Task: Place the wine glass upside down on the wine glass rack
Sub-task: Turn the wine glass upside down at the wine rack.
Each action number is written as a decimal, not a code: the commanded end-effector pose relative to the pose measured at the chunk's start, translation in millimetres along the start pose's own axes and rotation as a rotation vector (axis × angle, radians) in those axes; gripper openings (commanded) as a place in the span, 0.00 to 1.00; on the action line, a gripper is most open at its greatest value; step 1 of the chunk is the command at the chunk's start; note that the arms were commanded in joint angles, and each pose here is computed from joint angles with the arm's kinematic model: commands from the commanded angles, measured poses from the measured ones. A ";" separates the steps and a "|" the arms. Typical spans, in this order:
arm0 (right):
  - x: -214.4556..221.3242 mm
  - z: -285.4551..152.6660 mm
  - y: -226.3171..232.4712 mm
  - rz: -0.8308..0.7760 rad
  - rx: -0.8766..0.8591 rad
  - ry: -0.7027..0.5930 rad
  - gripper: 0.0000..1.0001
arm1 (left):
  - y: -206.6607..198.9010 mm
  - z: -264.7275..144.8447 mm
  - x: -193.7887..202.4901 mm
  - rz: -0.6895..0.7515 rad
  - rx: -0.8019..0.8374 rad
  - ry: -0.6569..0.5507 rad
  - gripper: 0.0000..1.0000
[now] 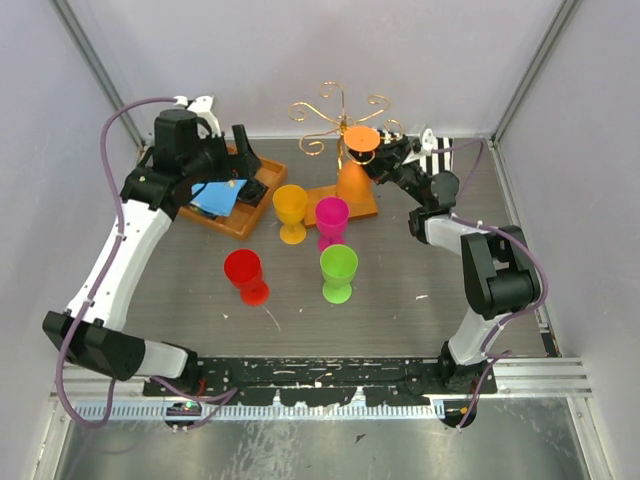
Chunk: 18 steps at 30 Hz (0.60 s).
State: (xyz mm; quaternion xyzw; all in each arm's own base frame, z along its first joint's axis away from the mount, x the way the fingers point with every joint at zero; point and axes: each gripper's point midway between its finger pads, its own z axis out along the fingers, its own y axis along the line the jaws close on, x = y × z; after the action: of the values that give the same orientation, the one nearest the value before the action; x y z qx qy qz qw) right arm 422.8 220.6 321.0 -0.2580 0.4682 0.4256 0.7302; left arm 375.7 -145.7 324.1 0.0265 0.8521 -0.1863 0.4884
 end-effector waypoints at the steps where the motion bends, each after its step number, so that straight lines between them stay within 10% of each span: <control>1: -15.4 6.5 -0.9 -0.074 0.069 -0.059 0.04 | -30.0 4.4 -28.3 -0.015 0.097 -0.064 0.98; 18: -6.3 3.6 12.7 -0.141 0.054 -0.065 0.21 | -32.8 23.4 -14.0 0.028 0.106 -0.010 0.98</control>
State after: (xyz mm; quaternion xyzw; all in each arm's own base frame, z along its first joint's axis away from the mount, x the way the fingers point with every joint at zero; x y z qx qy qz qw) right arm 427.0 223.3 315.4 -0.2357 0.4673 0.3751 0.7651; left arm 396.5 -180.5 332.3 0.0501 0.8437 -0.2210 0.4867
